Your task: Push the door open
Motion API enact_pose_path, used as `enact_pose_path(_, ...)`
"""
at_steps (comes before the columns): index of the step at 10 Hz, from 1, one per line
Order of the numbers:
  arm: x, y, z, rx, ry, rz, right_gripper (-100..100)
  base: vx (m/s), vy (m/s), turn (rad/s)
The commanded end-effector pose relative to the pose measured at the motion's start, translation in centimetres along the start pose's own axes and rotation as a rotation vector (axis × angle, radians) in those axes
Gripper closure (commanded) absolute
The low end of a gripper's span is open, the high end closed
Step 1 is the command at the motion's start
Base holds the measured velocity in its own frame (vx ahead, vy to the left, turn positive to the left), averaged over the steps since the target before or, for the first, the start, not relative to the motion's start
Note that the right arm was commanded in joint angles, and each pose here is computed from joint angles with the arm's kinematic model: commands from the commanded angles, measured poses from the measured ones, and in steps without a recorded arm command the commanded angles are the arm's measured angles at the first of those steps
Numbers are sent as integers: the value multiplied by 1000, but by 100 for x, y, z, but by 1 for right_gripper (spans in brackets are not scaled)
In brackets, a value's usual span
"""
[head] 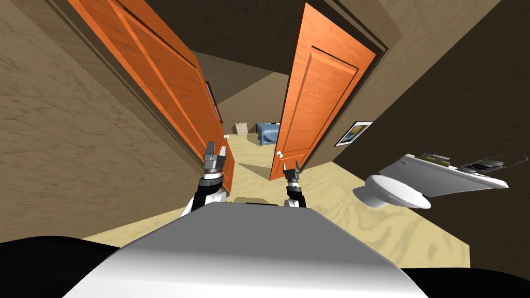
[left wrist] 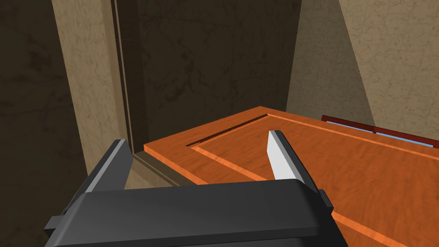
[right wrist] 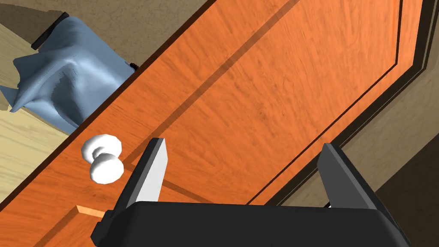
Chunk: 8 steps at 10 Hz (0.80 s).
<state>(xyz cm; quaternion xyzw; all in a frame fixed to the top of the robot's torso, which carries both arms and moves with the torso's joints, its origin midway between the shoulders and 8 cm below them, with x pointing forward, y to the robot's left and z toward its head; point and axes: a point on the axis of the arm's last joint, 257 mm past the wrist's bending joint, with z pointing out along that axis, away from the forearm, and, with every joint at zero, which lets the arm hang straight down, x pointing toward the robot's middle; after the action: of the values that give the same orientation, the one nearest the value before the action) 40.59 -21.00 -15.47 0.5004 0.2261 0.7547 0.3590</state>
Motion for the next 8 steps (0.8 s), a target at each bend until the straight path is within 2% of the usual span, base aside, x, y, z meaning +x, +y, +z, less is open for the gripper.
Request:
enact_pose_path(1, -24, -158, -34, 18, -10, 64, -100, 75, -111, 134)
enact_pose_path(4, -75, -418, -120, 47, -30, 175, -100, 64, -111, 114)
enact_pose_path(8, -178, -803, -290, 94, -75, 314, -100, 74, -125, 116)
